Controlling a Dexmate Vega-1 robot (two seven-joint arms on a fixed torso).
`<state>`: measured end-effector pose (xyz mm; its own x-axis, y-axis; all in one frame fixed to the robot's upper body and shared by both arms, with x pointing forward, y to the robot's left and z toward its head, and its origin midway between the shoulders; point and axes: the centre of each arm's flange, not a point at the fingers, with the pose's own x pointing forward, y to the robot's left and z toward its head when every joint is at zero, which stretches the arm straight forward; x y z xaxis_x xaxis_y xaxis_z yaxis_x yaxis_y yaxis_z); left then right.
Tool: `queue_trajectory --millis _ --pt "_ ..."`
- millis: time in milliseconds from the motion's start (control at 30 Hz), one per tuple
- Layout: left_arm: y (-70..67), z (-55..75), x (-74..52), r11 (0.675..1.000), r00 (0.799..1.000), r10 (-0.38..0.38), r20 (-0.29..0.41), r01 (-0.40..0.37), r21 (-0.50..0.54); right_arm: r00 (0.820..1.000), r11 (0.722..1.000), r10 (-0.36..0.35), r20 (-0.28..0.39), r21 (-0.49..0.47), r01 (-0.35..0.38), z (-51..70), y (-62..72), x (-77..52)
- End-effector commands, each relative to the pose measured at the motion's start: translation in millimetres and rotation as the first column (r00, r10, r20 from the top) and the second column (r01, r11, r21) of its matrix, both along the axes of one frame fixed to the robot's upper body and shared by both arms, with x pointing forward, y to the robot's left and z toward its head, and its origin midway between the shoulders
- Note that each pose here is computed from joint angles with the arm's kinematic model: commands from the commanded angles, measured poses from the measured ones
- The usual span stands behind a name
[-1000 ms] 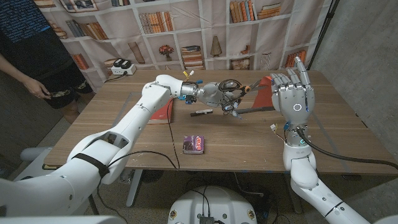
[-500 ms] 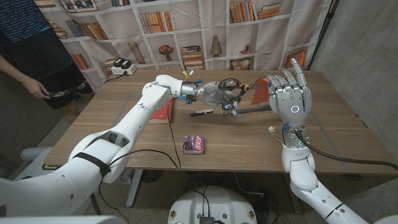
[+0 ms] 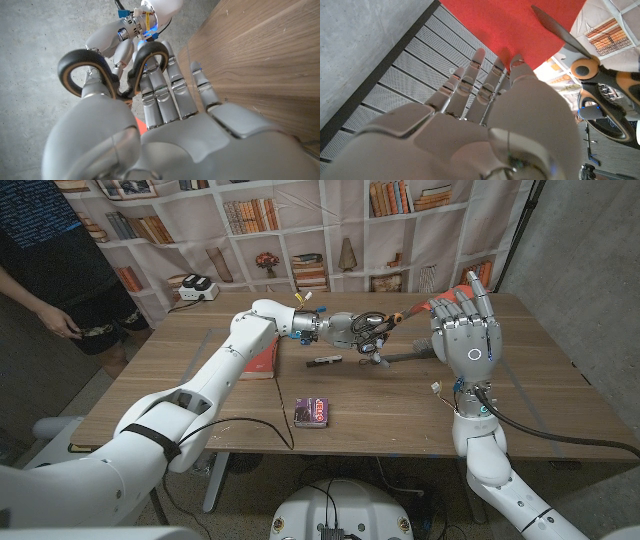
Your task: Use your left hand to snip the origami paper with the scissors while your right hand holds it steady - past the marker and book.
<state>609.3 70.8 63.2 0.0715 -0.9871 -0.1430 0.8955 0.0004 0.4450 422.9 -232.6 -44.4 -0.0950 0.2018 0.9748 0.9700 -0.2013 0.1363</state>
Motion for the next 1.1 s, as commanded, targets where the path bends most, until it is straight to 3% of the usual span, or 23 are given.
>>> queue_trajectory --millis 33,667,1100 --pt "2.3 1.5 2.7 1.000 1.000 0.023 -0.001 -0.023 -0.016 1.000 1.000 0.012 0.000 -0.002 -0.012 2.6 1.5 3.3" --pt "3.7 8.5 -3.5 0.999 0.998 0.030 0.054 -0.030 -0.012 1.000 1.000 -0.006 0.009 0.022 0.005 3.9 -0.1 1.8" --pt "6.0 3.9 -7.5 1.000 0.998 0.029 0.058 -0.029 -0.002 0.999 0.998 -0.024 0.026 0.054 0.023 11.5 -6.2 1.5"
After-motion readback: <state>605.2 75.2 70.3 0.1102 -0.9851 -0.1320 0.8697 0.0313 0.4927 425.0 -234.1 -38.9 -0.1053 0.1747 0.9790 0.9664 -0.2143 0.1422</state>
